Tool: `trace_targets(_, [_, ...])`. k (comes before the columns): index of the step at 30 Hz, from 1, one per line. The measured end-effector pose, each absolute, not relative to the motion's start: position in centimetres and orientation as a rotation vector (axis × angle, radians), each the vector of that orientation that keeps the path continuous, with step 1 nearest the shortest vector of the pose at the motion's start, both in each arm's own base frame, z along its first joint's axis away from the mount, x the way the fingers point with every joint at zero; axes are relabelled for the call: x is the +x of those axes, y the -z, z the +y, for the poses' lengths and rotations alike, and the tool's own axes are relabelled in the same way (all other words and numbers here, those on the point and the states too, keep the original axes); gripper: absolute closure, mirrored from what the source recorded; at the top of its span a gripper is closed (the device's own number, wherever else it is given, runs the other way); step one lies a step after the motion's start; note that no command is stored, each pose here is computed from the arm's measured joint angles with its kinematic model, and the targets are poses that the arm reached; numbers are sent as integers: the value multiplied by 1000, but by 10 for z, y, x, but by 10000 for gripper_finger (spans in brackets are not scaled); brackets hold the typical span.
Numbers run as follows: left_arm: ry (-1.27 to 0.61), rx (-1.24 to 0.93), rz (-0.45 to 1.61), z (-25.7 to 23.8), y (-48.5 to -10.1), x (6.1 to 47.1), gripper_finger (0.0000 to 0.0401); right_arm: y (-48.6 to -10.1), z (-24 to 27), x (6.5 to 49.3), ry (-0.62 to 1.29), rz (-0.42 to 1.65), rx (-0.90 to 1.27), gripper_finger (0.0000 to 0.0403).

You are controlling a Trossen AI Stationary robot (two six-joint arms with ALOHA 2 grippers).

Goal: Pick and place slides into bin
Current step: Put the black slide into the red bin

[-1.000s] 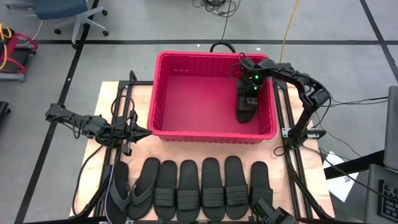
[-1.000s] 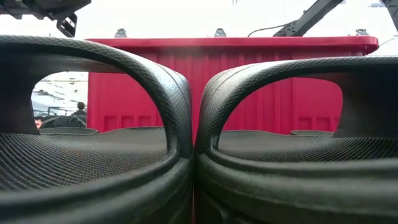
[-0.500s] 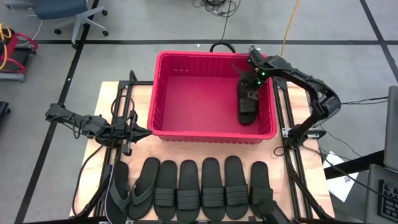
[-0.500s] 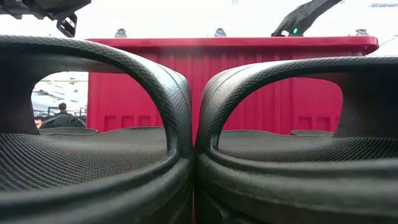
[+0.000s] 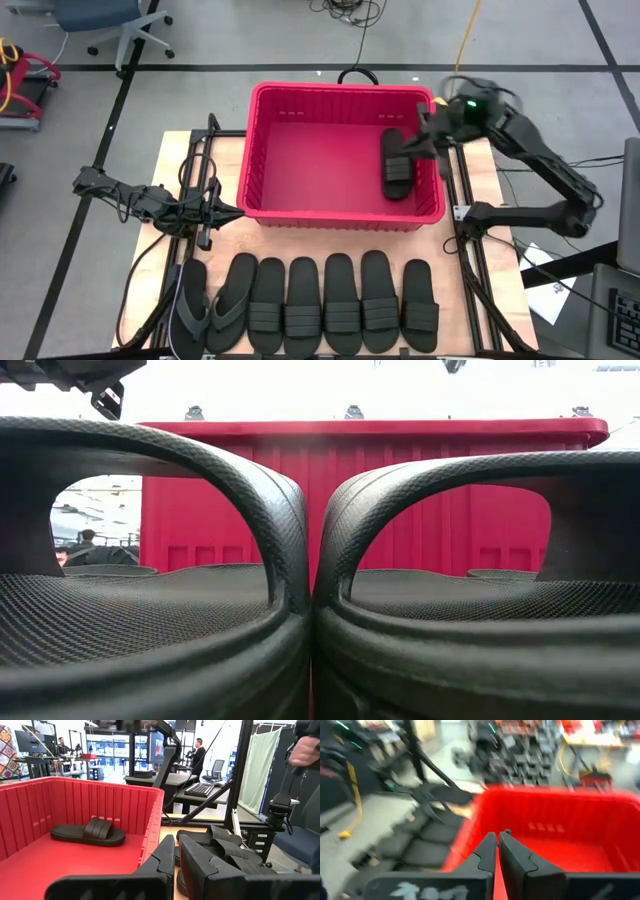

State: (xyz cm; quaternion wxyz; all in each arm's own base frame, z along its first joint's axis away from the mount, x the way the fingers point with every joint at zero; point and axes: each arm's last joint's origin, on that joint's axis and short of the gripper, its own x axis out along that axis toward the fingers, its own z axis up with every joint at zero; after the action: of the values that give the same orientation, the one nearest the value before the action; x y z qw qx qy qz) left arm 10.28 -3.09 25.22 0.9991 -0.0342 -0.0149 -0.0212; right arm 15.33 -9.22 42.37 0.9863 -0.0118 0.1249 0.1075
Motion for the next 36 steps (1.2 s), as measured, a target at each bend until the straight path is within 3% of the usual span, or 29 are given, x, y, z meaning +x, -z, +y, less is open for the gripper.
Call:
trace_targets(6, [42,-68,-29,-31,-252,103,375,-440,-55,129,-304,174,-9,400])
trace_targets(15, [-11,-120,-136,-29,-263,103,375,-434,-36,118,-304,273,113,402])
trace_targets(26, [-24,-590,-564,-26,-302,103,375,-443,-28,105,-316,195,75,402])
trace_targets(36, [-84,-554,-584,-28,-304,118,375,-440,-25,98,-321,218,63,402])
